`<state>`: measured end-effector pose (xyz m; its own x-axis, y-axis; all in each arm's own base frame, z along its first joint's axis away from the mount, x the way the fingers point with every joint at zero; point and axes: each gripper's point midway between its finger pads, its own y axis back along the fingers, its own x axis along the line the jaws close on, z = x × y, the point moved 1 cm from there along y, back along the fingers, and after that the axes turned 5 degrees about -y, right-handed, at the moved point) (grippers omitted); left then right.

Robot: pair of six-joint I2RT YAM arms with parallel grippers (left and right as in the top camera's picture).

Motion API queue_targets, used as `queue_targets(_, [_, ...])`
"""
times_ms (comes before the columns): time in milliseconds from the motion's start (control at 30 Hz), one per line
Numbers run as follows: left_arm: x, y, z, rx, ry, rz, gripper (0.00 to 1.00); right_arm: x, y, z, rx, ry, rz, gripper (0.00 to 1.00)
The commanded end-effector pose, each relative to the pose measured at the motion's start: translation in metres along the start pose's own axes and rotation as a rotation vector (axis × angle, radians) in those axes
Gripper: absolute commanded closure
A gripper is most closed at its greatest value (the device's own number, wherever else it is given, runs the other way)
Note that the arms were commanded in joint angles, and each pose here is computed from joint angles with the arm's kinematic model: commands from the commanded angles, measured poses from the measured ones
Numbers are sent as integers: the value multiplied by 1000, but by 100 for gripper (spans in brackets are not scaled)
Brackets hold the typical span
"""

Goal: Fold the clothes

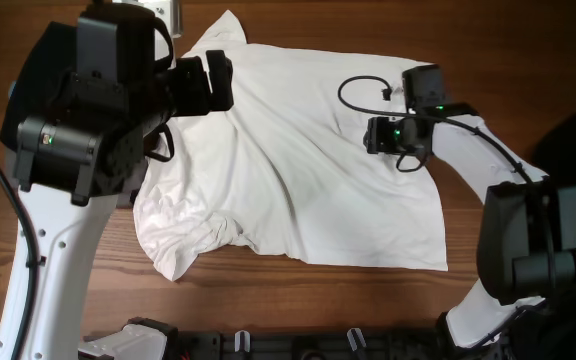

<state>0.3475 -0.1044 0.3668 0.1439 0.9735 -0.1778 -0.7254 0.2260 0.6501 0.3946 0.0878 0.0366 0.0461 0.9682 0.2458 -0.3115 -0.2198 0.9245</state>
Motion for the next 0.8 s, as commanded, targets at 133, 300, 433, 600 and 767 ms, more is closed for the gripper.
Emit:
queue_targets(133, [5, 3, -7, 28, 0, 23, 0, -21, -42, -6, 37, -90, -93, 91])
queue_targets(300, [6, 3, -10, 43, 0, 27, 0, -38, -73, -27, 121, -166, -129, 90])
queue_targets(433, [6, 3, -10, 43, 0, 26, 0, -76, -72, -33, 136, -320, -217, 90])
queue_targets(600, [6, 3, -11, 47, 0, 27, 0, -163, -46, -51, 171, -571, -406, 96])
queue_targets(767, [6, 3, -12, 49, 0, 28, 0, -213, -20, -48, 165, -626, -383, 79])
